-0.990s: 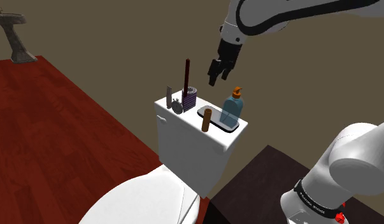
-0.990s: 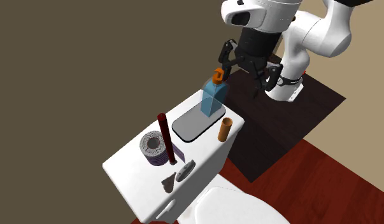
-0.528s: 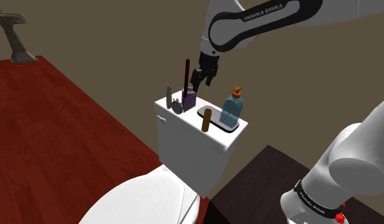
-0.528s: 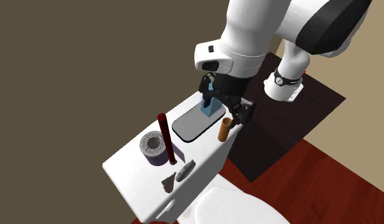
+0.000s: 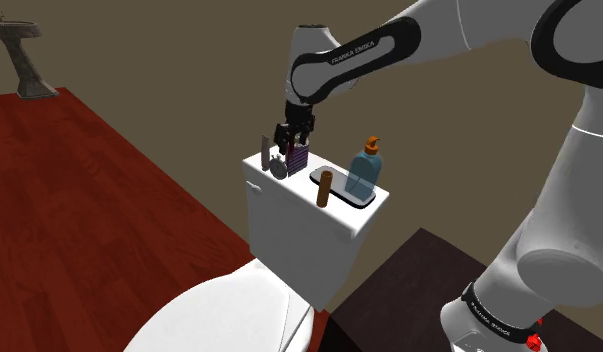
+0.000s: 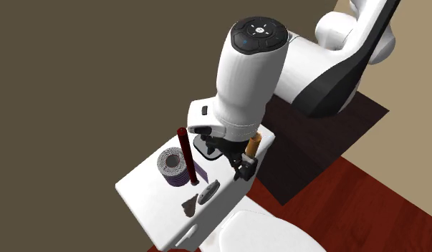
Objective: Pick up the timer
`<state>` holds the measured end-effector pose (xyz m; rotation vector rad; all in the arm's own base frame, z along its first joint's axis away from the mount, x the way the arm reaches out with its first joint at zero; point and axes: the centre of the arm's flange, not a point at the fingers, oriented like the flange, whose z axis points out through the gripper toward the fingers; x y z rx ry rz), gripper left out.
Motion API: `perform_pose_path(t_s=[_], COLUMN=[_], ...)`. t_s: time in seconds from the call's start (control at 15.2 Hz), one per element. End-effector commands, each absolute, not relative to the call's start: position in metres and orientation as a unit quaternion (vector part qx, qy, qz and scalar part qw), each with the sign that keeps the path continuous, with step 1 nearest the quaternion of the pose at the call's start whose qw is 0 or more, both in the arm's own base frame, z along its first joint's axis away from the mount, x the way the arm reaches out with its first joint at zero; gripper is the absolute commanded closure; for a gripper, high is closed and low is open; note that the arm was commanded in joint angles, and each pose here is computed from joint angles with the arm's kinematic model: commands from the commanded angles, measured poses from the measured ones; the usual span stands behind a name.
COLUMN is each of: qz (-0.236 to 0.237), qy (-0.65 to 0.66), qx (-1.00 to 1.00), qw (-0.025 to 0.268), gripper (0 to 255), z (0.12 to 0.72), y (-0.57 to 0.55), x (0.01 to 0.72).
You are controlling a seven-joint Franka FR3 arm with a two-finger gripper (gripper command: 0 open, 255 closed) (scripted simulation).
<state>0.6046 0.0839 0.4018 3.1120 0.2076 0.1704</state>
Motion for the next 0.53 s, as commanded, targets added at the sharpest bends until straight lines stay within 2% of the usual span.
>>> perform_pose_path(t_s=[0.0,0.2,0.46], qz=[0.053,0.049,0.049], qy=[0.066,0.066,0.066], qx=[0.996,0.997,0.997], qw=[0.011,0.014,0.014], gripper=[0,0,0], z=[0.386,0.361,0.343], y=[0.087,0.093,0.093], x=[0.626,0.657,0.659])
